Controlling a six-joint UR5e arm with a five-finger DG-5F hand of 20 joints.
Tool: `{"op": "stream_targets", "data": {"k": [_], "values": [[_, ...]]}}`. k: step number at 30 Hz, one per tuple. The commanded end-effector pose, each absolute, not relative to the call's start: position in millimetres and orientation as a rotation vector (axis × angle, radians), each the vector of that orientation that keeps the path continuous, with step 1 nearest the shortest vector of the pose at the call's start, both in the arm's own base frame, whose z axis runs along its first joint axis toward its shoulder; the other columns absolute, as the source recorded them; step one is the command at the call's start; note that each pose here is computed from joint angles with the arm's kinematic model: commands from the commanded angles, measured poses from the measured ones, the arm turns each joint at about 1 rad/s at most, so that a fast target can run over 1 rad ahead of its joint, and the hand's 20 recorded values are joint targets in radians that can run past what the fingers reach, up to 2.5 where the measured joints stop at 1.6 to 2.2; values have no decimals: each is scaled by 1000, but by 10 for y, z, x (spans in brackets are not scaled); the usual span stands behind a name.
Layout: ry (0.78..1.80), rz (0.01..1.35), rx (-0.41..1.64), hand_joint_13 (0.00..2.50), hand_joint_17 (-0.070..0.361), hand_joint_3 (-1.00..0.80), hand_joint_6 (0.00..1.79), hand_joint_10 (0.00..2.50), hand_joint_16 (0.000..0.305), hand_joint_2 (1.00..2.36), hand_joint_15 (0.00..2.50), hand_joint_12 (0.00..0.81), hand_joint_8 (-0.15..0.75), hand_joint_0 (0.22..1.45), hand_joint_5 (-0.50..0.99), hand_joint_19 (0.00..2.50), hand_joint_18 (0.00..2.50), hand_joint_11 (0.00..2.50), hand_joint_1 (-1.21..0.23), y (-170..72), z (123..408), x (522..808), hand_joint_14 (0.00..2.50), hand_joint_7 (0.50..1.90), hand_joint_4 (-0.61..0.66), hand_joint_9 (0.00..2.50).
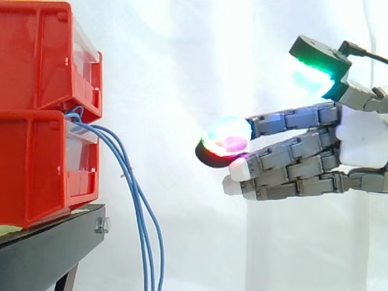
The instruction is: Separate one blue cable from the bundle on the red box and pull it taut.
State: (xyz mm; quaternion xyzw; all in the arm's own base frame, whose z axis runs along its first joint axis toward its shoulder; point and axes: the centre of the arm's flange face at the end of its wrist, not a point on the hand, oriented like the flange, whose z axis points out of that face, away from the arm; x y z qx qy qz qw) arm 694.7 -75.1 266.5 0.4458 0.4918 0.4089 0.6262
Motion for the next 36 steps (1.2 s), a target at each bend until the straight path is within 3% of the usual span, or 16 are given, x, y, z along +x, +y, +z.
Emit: {"op": "stream_targets", "data": {"k": [1, 6, 15, 25, 28, 36], "values": [[1127, 909, 987, 194, 140, -500, 502, 0, 62, 1000, 222, 352, 237, 471, -194, 80, 0, 61, -554, -727, 2691, 6966, 9, 720, 188, 372], [1124, 894, 985, 71, 145, -500, 502, 0, 64, 1000, 218, 351, 229, 453, -210, 76, 0, 14, -534, -681, 2683, 6973, 8, 729, 164, 228], [1112, 943, 1085, 37, 144, -500, 502, 0, 64, 1000, 210, 356, 239, 459, -200, 57, 0, 60, -597, -711, 2260, 7275, 8, 735, 202, 317], [1127, 919, 1106, 72, 137, -500, 502, 0, 61, 1000, 208, 356, 246, 469, -182, 78, 0, 60, -601, -727, 2166, 7327, 8, 739, 229, 383], [1112, 922, 1100, 74, 135, -500, 502, 0, 60, 1000, 209, 354, 247, 470, -181, 77, 0, 69, -600, -732, 1916, 7397, 8, 739, 232, 394], [1079, 939, 1090, 83, 132, -500, 502, 2, 59, 1000, 203, 351, 248, 480, -176, 88, 0, 73, -606, -763, 1803, 7584, 7, 744, 230, 416]]}}
